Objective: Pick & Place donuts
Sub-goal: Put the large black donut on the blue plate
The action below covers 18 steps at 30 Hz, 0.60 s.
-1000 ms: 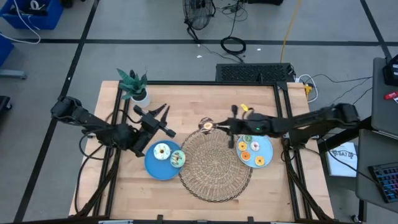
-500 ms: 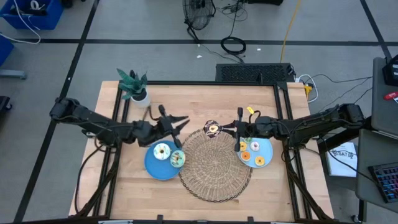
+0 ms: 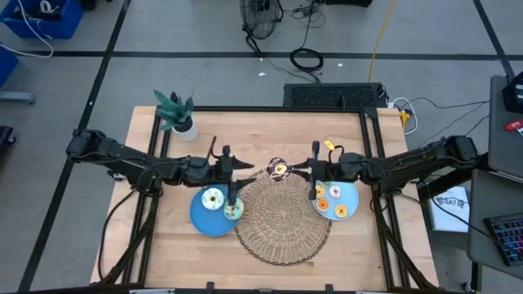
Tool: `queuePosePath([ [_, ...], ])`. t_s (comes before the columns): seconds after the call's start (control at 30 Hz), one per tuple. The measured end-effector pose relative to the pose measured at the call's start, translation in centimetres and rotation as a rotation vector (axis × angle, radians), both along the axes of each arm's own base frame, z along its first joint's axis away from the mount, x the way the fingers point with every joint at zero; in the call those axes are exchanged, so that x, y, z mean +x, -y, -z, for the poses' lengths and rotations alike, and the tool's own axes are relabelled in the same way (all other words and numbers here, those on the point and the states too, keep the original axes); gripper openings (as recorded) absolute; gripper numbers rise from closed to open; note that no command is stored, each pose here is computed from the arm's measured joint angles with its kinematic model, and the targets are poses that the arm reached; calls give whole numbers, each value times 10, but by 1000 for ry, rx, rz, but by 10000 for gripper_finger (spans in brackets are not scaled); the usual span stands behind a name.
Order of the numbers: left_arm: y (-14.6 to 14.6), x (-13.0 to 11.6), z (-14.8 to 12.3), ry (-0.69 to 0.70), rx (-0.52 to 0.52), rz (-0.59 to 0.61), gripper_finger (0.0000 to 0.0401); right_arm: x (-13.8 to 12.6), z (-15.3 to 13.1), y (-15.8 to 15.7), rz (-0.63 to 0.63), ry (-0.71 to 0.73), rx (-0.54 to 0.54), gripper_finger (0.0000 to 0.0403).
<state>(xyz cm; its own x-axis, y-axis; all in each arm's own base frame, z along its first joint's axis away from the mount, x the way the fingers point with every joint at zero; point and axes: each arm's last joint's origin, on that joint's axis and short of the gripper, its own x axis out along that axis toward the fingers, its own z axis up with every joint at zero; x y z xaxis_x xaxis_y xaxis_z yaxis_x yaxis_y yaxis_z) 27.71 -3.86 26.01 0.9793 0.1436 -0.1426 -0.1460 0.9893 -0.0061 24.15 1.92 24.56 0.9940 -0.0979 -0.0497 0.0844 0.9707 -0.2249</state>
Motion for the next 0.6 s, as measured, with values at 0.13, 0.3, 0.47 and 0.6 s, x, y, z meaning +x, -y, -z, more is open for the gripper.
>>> queuePosePath([
  [0.13,0,4,-1,41,10,-2,255,2,0,-3,-57,17,17,6],
  [0.3,-1,15,7,72,14,-10,287,4,4,-3,-49,1,23,7],
  [0.47,1,22,15,74,40,35,284,4,4,-3,-49,-1,23,7],
  [0.6,3,22,12,105,26,93,273,4,4,-3,-47,-1,23,8],
])
